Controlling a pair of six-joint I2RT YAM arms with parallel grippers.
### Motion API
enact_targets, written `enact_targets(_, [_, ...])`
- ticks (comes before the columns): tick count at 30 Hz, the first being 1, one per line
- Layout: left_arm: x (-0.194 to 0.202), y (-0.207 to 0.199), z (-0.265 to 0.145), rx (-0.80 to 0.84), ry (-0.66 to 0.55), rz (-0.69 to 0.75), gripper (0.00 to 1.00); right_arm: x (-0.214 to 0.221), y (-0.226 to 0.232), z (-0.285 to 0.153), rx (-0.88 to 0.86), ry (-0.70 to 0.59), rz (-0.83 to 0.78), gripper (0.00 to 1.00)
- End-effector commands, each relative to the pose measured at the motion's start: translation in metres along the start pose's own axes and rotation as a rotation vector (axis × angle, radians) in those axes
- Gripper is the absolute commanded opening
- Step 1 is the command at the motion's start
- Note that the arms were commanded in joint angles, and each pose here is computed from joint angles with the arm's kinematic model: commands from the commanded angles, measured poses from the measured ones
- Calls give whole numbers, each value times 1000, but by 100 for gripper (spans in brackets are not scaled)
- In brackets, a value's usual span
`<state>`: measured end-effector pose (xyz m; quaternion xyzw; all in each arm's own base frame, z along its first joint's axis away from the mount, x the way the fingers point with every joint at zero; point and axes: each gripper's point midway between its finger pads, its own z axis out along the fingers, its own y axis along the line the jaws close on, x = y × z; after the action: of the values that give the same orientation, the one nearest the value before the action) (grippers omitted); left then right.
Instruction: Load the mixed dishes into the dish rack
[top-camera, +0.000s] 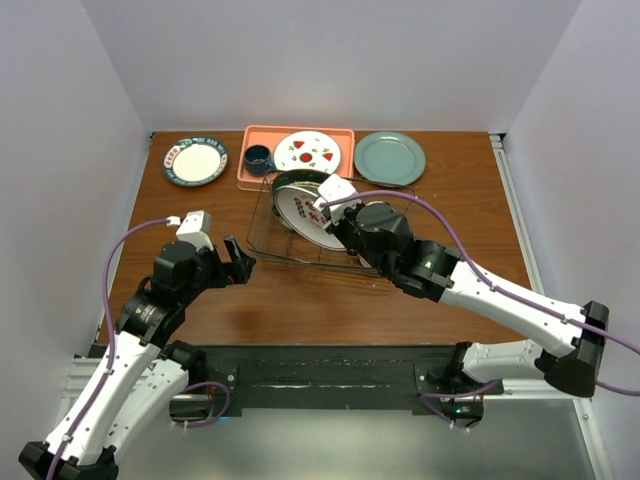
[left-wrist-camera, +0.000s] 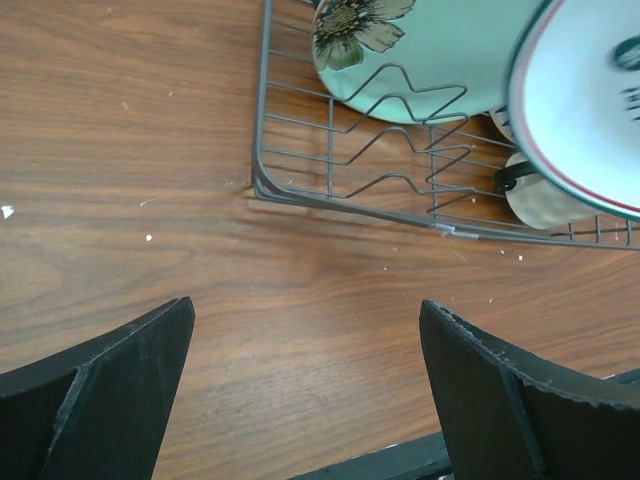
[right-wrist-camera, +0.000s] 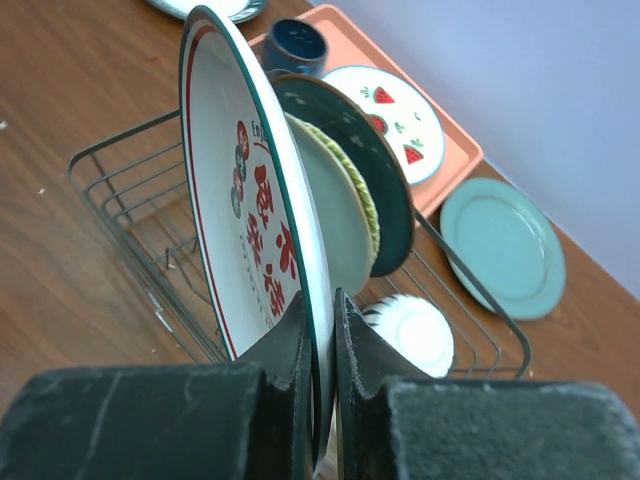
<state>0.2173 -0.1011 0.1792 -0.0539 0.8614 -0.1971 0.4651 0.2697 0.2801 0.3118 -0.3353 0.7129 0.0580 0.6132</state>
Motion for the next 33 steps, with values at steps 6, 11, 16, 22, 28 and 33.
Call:
enact_targets(6, [-19,-15,1,71,-71,33,100,-2,3,37,-66,23,-218,0])
enact_targets(11, [-18,-15,1,70,-68,32,100,3,-16,54,30,47,-297,0])
enact_targets(16, [-18,-14,2,65,-65,30,100,-9,-29,63,72,16,-319,0])
enact_targets(22, [-18,-13,2,59,-64,29,100,-19,-33,64,85,-26,-339,0])
enact_targets(28, [-18,-13,3,57,-64,29,100,-5,-26,78,43,10,-402,0])
enact_targets(33, [-17,-13,3,56,-57,29,100,3,-13,83,-34,19,-430,0])
